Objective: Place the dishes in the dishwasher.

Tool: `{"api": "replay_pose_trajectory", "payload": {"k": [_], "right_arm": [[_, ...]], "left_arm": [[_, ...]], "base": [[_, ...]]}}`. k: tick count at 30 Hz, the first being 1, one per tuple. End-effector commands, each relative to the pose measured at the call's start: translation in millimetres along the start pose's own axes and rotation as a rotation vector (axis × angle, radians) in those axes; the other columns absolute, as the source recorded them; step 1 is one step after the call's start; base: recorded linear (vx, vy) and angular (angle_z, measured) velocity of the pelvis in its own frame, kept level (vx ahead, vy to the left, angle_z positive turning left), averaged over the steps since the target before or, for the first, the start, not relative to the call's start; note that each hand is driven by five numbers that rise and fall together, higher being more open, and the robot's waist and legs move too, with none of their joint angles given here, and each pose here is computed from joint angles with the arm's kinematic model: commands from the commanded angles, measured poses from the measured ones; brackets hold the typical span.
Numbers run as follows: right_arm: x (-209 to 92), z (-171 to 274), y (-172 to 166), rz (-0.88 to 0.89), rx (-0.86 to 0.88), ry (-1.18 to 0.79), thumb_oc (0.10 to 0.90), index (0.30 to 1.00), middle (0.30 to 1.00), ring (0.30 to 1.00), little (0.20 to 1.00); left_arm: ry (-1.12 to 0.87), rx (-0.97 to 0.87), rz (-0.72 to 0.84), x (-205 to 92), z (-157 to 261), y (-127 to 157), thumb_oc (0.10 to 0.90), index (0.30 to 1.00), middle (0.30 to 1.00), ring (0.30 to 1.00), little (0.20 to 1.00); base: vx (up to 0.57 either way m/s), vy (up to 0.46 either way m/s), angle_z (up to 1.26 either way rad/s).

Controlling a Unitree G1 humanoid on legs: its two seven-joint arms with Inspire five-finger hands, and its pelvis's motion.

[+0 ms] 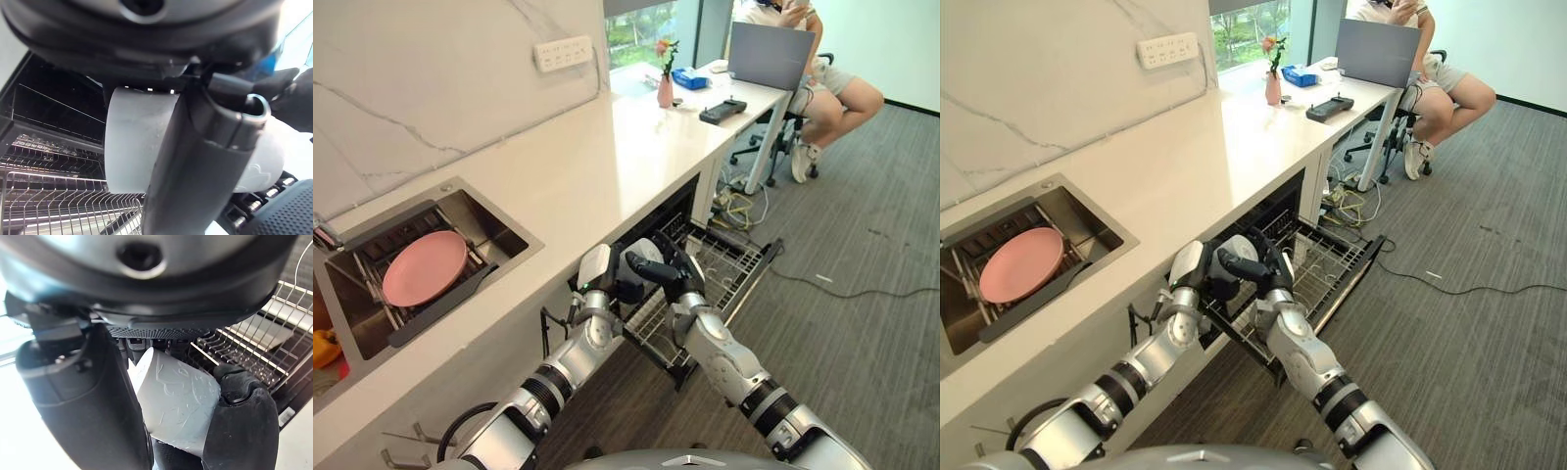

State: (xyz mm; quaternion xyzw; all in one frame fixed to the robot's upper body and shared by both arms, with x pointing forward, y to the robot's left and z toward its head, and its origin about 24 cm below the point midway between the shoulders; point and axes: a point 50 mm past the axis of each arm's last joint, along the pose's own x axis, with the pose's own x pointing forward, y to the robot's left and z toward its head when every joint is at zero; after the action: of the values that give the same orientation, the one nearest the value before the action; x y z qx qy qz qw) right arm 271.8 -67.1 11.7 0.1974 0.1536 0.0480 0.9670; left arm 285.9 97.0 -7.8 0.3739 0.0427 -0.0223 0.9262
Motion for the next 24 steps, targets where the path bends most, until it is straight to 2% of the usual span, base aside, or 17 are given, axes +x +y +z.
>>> {"api": "replay_pose_trajectory", "payload": {"k": [1,6,14,15,16,17,24], "right_arm": [[4.8,46.2,66.9,0.221,-0.074,-0.244,0.800,0.900,0.900,0.900,0.900],[8.6,57.2,53.8,0.187,-0.247,-0.324,0.800,0.900,0.900,0.900,0.900],[11.0,40.3,45.2,0.238,-0.237,-0.193,0.800,0.900,0.900,0.900,0.900],[11.4,40.5,46.1,0.244,-0.241,-0.191,0.739,0.808,0.808,0.808,0.808],[11.4,40.6,46.1,0.244,-0.241,-0.191,0.502,0.453,0.453,0.453,0.453],[12.1,40.5,46.6,0.248,-0.246,-0.188,0.408,0.312,0.312,0.312,0.312],[12.3,42.2,47.7,0.252,-0.258,-0.200,0.400,0.300,0.300,0.300,0.300]], "left_arm": [[-0.373,-0.138,0.134,32.1,100.3,23.8,0.400,0.300,0.300,0.300,0.300],[-0.462,-0.126,0.138,30.6,109.8,34.8,0.400,0.300,0.300,0.300,0.300],[-0.511,-0.030,0.111,35.2,116.6,37.7,0.400,0.300,0.300,0.300,0.300],[-0.513,-0.030,0.107,35.0,117.2,37.2,0.400,0.300,0.300,0.300,0.300],[-0.513,-0.030,0.107,35.1,117.2,37.2,0.400,0.300,0.300,0.300,0.300],[-0.518,-0.029,0.105,35.0,118.3,37.2,0.400,0.300,0.300,0.300,0.300],[-0.524,-0.030,0.105,34.8,119.9,37.5,0.400,0.300,0.300,0.300,0.300]], "base": [[0.00,0.000,0.00],[0.00,0.000,0.00],[0.00,0.000,0.00],[0.00,0.000,0.00],[0.00,0.000,0.00],[0.00,0.000,0.00],[0.00,0.000,0.00]]}}
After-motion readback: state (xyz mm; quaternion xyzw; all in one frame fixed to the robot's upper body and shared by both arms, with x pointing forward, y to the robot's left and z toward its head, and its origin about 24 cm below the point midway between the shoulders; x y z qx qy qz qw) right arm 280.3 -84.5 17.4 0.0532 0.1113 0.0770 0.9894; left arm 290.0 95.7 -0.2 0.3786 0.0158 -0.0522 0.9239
